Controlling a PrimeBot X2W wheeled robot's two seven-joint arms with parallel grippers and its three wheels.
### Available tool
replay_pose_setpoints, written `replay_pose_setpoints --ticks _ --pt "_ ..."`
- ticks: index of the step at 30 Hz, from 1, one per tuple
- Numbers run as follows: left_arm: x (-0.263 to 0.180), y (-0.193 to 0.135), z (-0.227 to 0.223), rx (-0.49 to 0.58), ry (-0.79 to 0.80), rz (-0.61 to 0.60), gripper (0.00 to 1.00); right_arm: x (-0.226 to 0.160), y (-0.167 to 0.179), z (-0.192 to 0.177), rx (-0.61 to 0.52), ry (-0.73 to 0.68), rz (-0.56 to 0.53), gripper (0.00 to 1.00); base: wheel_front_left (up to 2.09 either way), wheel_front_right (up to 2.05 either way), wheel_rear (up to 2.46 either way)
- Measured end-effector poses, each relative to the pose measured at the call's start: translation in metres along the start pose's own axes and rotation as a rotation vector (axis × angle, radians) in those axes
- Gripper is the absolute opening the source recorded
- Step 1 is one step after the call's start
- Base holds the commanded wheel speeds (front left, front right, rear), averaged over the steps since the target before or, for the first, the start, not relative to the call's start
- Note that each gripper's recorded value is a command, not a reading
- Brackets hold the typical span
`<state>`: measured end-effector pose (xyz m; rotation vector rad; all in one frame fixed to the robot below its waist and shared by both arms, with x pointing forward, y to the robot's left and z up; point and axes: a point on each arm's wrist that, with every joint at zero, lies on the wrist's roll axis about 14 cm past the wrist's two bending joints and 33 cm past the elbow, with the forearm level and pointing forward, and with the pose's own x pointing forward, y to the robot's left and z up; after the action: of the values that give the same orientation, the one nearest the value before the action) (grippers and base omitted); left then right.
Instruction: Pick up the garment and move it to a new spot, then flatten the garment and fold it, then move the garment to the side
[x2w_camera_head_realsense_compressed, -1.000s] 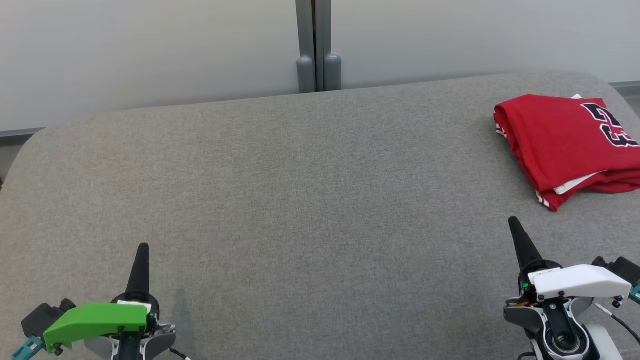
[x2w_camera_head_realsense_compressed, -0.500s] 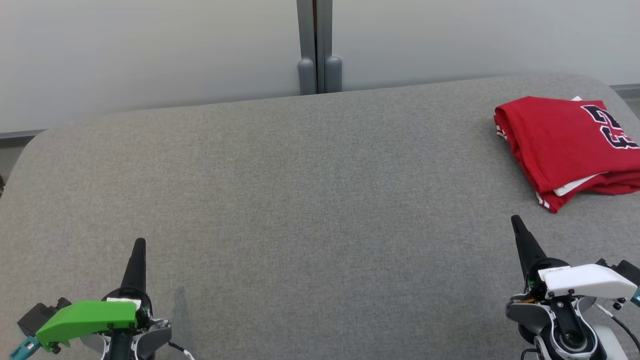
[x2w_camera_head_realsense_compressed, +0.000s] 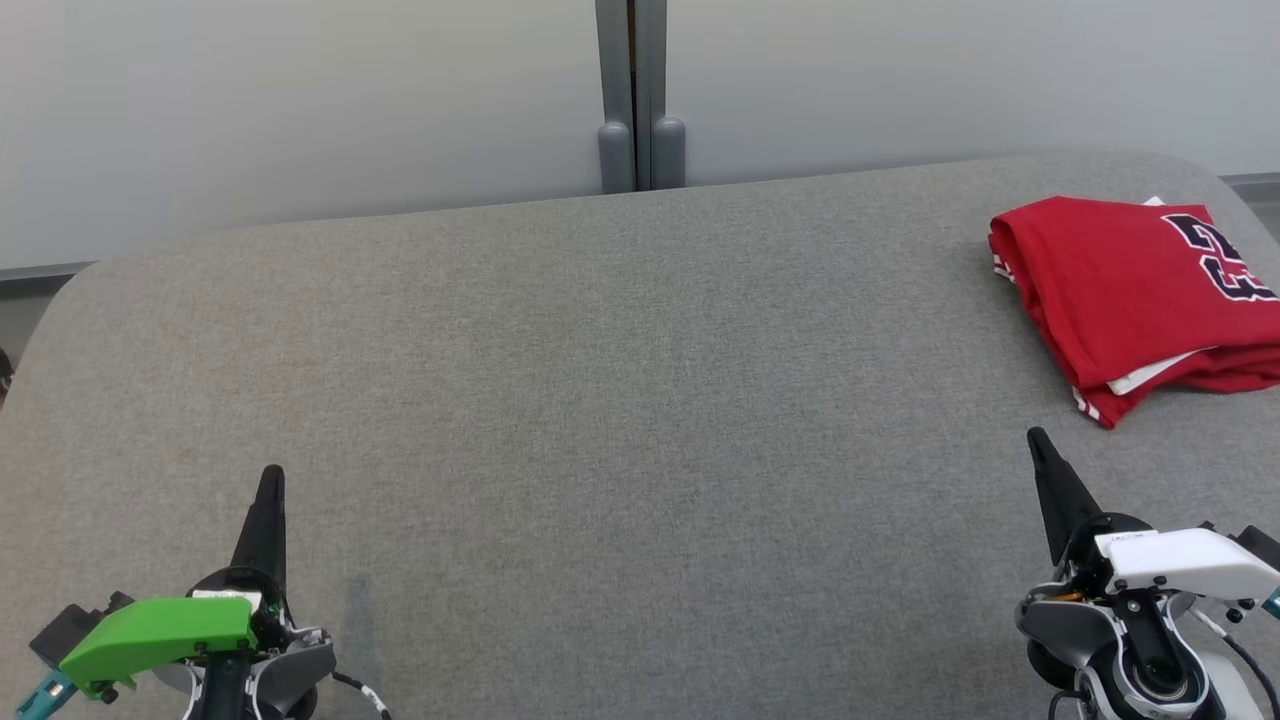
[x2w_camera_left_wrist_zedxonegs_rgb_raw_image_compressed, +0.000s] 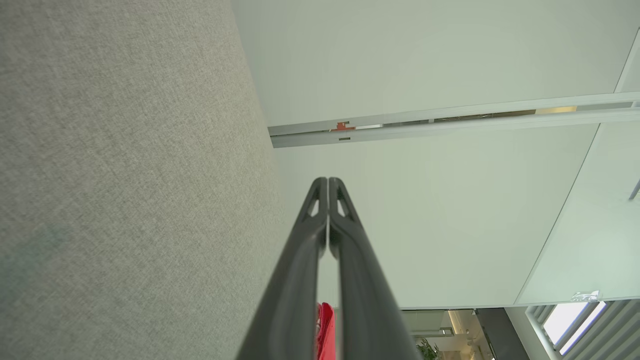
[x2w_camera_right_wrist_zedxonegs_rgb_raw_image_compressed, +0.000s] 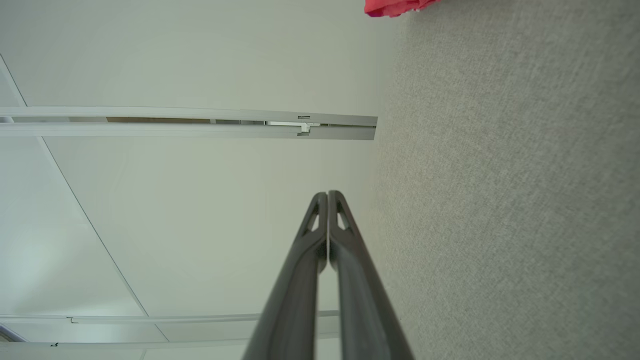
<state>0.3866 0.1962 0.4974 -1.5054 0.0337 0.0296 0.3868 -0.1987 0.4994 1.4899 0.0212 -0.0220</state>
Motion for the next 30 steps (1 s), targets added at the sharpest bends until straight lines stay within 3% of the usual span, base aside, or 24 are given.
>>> replay_pose_setpoints --ticks 12,30 --pt "0.0003 -0.0058 0.0030 -0.068 -0.001 -0.028 0.00 0.0004 0.0041 0.0017 0.080 0.001 0.016 0.00 0.00 0.00 0.00" --pt "0.0008 -0.0068 0.0037 -0.070 -0.002 -0.031 0.00 0.0009 0.0049 0.0018 0.085 0.000 0.018 0.00 0.00 0.00 0.00"
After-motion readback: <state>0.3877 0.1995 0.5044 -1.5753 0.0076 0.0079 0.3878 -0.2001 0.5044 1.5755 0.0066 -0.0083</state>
